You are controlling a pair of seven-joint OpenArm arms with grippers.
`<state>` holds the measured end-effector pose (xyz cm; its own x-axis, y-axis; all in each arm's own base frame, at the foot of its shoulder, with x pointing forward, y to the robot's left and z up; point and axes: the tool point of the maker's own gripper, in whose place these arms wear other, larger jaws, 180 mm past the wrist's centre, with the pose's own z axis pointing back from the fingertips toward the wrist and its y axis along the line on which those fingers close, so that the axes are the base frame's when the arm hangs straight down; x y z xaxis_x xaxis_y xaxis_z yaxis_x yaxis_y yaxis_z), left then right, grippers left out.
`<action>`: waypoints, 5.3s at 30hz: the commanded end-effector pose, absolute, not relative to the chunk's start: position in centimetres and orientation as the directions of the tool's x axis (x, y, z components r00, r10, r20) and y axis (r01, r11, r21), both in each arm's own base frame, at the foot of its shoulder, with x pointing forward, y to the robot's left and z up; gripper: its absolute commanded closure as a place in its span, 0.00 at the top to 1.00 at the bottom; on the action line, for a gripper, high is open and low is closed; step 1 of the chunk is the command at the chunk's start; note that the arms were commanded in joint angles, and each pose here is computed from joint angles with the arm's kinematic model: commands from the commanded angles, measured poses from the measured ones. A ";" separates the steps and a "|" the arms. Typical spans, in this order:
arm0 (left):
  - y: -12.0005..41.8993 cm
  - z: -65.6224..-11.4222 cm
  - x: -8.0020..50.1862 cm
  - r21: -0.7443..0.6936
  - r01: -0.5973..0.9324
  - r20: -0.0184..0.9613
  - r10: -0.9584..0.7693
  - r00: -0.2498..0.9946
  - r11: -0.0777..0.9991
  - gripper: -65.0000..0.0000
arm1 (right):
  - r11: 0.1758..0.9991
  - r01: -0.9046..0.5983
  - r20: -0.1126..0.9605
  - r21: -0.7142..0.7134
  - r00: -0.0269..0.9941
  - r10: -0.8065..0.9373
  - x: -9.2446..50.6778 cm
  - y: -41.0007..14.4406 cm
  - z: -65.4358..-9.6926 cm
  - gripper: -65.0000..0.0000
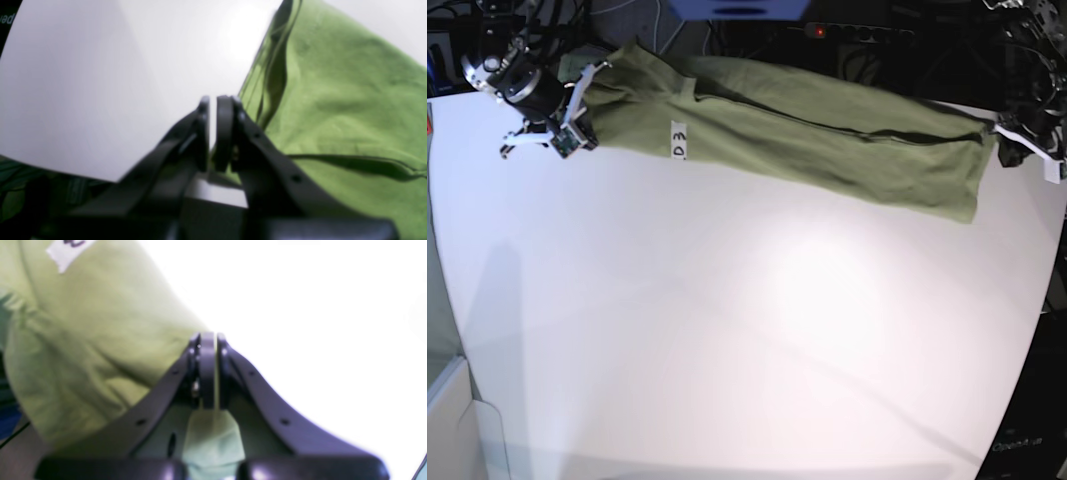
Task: Fold the T-shirt properly
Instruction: 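Pull the strip's end with the right gripper, stretching the strip out, then release the left gripper and regrasp the strip's other end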
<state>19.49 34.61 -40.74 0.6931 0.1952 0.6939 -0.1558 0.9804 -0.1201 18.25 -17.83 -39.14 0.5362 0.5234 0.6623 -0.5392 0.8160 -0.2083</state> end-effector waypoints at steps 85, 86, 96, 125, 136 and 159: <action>32.0 -43.6 24.1 -0.104 -0.072 0.651 0.123 0.749 0.992 0.05 | 0.860 -0.498 0.596 -0.113 0.659 0.459 22.9 -19.9 -46.5 0.01; 32.1 -43.7 24.2 -0.090 -0.069 0.647 0.111 0.754 0.994 0.05 | 0.858 -0.499 0.601 -0.118 0.652 0.462 23.4 -19.9 -46.3 0.01; 32.1 -42.8 26.9 -0.039 -0.057 0.662 0.069 0.746 0.998 0.05 | 0.833 -0.539 0.583 -0.124 0.640 0.500 26.7 -19.2 -46.6 0.01; 34.0 -39.1 31.4 -0.037 -0.087 0.704 0.088 0.705 0.995 0.05 | 0.792 -0.536 0.637 -0.291 0.509 0.579 30.6 -21.0 -40.6 0.01; 34.9 -39.1 30.1 -0.021 -0.115 0.700 0.096 0.708 0.993 0.05 | 0.753 -0.535 0.615 -0.383 0.461 0.640 30.7 -20.6 -37.1 0.01; 33.6 -41.6 27.6 -0.046 -0.114 0.641 0.117 0.758 0.992 0.06 | 0.761 -0.566 0.517 -0.318 0.569 0.640 26.6 -20.8 -40.7 0.00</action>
<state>26.44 32.74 -43.23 0.7899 0.1324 0.5987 -0.1174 0.9910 -0.0642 25.41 -20.65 -42.03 0.5966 0.6375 0.4875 -0.5781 0.7627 -0.2899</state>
